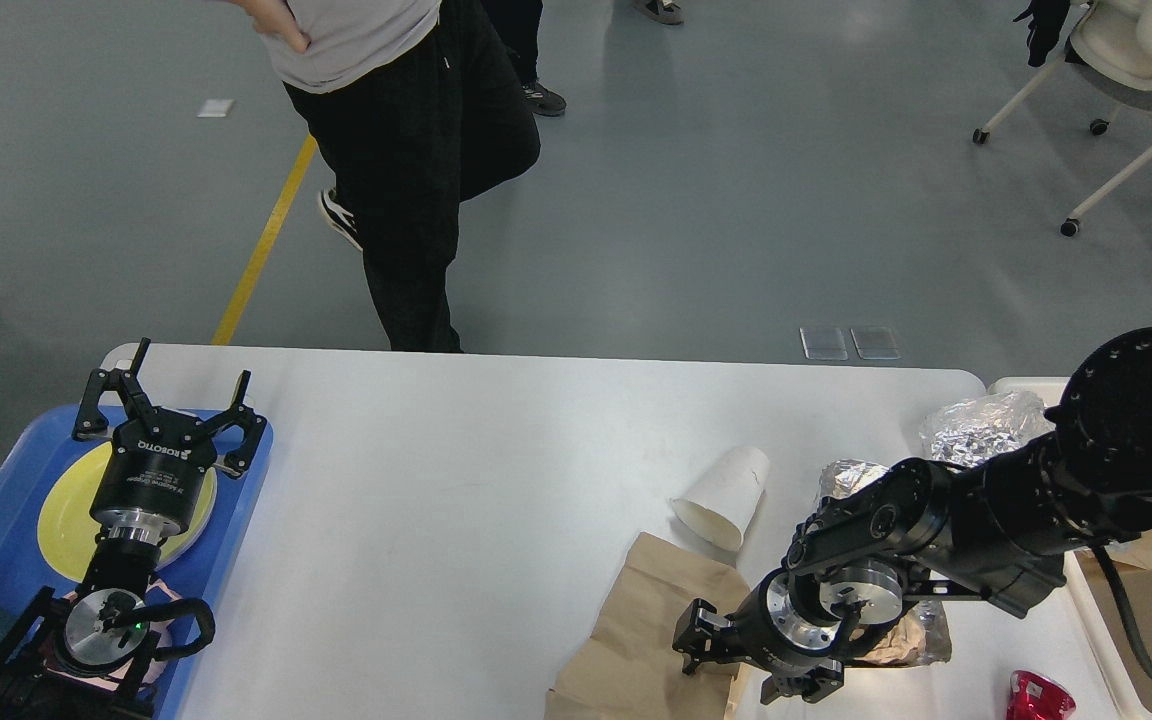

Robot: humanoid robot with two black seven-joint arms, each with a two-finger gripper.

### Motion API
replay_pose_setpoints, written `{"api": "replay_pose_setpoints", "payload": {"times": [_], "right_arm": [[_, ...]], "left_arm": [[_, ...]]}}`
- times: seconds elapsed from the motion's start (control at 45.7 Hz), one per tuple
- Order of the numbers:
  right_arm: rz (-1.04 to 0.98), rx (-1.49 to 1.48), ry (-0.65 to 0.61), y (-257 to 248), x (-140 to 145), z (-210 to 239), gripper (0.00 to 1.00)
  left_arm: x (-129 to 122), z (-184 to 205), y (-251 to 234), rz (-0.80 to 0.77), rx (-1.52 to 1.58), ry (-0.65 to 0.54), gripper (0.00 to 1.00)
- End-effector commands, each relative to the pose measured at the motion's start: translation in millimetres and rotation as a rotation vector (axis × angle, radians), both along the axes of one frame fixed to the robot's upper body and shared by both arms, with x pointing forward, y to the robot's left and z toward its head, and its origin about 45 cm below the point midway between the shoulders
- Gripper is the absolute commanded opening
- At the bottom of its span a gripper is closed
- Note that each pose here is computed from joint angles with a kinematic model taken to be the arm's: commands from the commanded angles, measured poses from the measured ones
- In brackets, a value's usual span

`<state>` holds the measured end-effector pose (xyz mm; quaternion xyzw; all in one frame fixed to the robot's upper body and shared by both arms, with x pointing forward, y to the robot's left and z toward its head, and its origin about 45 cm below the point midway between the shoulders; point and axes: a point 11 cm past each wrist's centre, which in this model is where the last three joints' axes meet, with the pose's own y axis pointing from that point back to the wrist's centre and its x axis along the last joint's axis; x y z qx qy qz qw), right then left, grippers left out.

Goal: Tidy desktop
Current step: 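Move the right gripper over the brown paper bag and lower it, then close the right gripper on the brown paper bag, then lift the paper bag and carry it toward the white bin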

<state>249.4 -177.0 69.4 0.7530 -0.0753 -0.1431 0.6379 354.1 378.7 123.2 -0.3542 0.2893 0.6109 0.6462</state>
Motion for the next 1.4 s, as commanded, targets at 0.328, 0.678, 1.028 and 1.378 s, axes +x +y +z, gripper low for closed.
{"api": "replay_pose_setpoints", "payload": {"times": [0.328,0.678,1.028,1.378], "right_arm": [[-0.114,0.026,0.028,8.4,-4.9,4.7,0.0],[-0.121,0.018,0.032,7.1,-5.0,4.7,0.0],[-0.043,0.082,0.057,-9.7,19.1,112.4,0.0],[0.057,-0.028,-0.096,-59.1,52.8,292.7,0.0]], "left_arm": [[0.0,0.0,0.1,0.0,0.0,0.0,0.96],[0.0,0.0,0.1,0.0,0.0,0.0,0.96],[0.0,0.0,0.1,0.0,0.0,0.0,0.96],[0.0,0.0,0.1,0.0,0.0,0.0,0.96]]}}
